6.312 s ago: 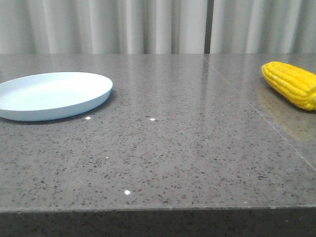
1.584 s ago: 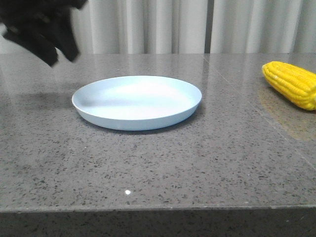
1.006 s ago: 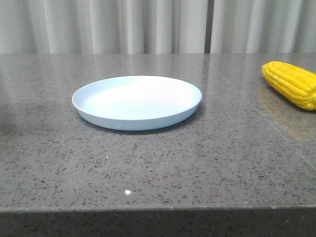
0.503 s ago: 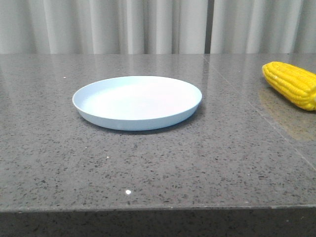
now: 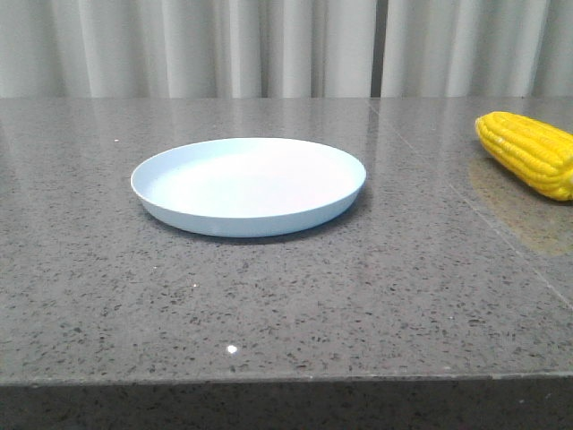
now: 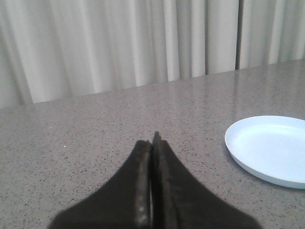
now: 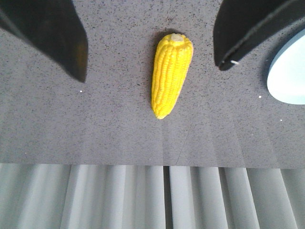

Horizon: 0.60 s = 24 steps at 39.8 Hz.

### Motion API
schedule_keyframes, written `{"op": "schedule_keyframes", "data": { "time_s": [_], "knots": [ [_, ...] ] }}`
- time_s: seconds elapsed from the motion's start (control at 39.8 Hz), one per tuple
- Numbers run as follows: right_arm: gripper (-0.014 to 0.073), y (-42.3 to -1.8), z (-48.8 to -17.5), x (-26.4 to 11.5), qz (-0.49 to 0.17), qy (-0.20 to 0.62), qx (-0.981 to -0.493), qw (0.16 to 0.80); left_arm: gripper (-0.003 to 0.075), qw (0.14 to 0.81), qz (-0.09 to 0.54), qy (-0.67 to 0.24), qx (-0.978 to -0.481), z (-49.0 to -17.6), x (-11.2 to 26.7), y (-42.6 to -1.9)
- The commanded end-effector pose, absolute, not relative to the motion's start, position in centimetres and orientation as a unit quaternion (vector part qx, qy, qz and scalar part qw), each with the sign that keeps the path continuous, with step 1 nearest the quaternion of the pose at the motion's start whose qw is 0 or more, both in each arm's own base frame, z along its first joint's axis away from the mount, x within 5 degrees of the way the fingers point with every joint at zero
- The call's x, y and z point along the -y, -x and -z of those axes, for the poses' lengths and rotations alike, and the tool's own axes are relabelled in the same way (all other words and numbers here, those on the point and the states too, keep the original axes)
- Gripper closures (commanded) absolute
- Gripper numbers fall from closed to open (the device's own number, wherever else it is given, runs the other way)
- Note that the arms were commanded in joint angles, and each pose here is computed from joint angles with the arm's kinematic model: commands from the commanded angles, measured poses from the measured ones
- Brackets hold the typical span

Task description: Place corn on plate with both arms

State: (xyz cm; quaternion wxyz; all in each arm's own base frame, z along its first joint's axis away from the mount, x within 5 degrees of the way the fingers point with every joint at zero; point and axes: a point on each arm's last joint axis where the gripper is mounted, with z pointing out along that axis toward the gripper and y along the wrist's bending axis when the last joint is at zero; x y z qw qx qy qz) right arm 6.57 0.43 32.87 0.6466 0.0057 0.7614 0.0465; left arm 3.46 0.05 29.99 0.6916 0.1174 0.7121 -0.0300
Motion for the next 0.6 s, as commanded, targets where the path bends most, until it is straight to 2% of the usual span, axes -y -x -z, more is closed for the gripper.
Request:
{"op": "schedule_keyframes", "data": {
  "time_s": [0.0,0.13,0.33,0.45,0.58],
  "knots": [
    [0.0025,-7.0,-34.5,-0.4,-0.044,-0.002,-0.733,0.678,0.0741,0.723,0.042,-0.12,-0.679,-31.4,0.1,-3.4],
    [0.0025,-9.2,-34.6,-0.6,-0.042,-0.002,-0.763,0.645,0.0741,0.723,0.042,-0.12,-0.679,-31.4,0.1,-3.4],
    [0.0025,-15.4,-34.4,-1.1,-0.046,-0.008,-0.844,0.535,0.0741,0.723,0.042,-0.12,-0.679,-31.4,0.1,-3.4],
    [0.0022,-19.2,-34.4,-1.4,-0.05,-0.012,-0.874,0.483,0.0741,0.723,0.042,-0.12,-0.679,-31.4,0.1,-3.4],
    [-0.0027,-22.9,-33.7,-1.8,-0.055,-0.018,-0.899,0.435,0.0741,0.723,0.042,-0.12,-0.679,-31.4,0.1,-3.4]
  ]
}}
